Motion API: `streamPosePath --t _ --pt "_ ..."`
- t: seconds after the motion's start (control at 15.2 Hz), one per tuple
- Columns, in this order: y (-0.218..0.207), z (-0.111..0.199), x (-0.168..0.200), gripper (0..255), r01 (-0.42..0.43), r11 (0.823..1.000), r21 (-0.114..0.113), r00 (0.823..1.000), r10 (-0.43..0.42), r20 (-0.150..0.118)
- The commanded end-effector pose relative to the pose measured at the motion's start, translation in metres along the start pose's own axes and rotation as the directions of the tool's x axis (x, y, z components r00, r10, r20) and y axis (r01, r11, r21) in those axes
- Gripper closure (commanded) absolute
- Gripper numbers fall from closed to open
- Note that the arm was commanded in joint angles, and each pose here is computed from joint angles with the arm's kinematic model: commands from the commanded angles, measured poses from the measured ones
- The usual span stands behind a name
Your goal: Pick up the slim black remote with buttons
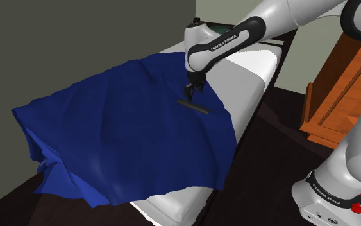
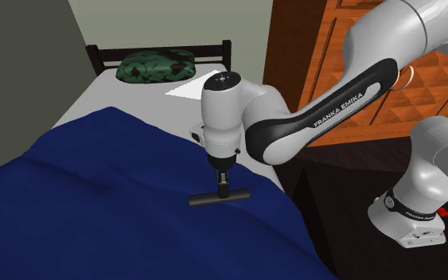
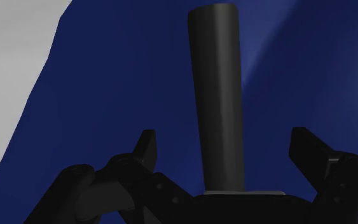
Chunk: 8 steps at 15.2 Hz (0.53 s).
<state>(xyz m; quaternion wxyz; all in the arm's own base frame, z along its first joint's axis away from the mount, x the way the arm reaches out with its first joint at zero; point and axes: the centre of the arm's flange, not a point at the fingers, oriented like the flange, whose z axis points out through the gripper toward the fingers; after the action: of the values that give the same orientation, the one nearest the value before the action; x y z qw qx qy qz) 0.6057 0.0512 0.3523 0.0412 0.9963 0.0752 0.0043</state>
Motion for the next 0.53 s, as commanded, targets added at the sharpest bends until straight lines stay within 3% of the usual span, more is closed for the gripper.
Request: streamPosePath --t 0.0,0.46 --pt "-0.004 0.014 0.023 0 0.012 1.0 0.001 1.0 -0.012 -0.008" --pt "-0.008 0.048 0.026 0 0.014 1.0 0.002 1.0 -0.013 -0.009"
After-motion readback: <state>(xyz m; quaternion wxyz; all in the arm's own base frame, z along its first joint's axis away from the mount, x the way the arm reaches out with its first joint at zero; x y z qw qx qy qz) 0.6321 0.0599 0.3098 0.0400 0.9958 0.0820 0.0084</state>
